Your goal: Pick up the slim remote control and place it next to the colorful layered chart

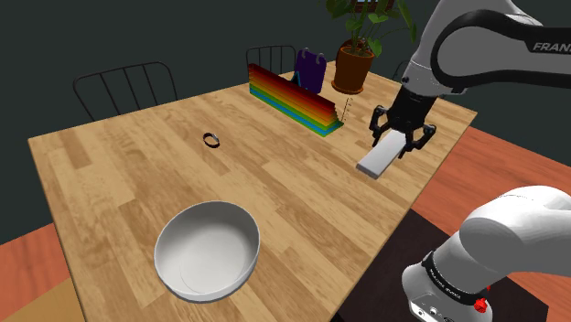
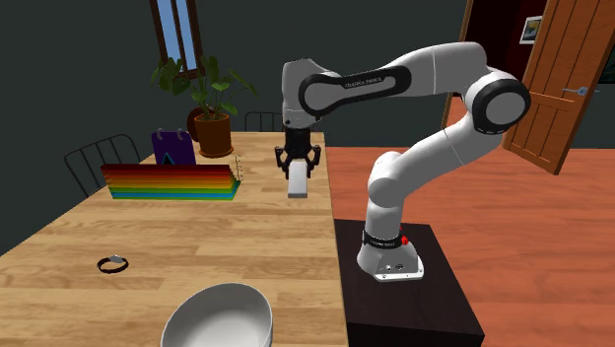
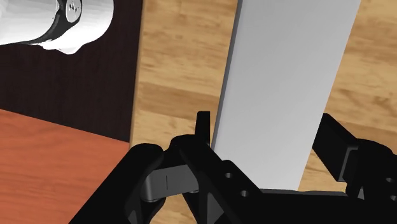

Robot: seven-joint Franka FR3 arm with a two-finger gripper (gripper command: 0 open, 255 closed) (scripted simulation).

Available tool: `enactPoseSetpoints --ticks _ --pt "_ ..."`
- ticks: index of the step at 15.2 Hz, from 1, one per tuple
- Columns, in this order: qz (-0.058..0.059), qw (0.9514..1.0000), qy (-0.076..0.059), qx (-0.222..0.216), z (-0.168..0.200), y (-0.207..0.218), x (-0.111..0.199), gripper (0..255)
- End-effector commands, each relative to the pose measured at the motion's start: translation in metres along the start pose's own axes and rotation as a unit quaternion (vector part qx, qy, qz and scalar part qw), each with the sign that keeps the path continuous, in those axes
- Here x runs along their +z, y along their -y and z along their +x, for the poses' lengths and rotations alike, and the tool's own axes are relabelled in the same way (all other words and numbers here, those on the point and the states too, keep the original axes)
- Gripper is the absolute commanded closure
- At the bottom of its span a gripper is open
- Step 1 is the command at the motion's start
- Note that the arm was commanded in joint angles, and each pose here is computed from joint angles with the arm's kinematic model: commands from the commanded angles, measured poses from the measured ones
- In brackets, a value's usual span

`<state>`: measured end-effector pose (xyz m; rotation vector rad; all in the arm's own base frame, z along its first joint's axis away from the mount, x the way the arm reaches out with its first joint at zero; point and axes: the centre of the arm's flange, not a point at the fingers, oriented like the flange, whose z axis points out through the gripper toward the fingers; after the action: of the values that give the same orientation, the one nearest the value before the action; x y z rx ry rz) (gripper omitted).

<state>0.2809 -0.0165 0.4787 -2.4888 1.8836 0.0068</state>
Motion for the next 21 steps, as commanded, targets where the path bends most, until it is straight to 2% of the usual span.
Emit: enactPoseSetpoints --ticks 1,10,21 --pt "0.000 1.0000 0.000 0.000 -0.001 0.000 -0.012 255" --pt "0.000 1.0000 0.000 0.000 -0.002 0.000 -0.059 255" --pt "0.000 1.0000 0.000 0.000 0.038 0.140 -0.058 255"
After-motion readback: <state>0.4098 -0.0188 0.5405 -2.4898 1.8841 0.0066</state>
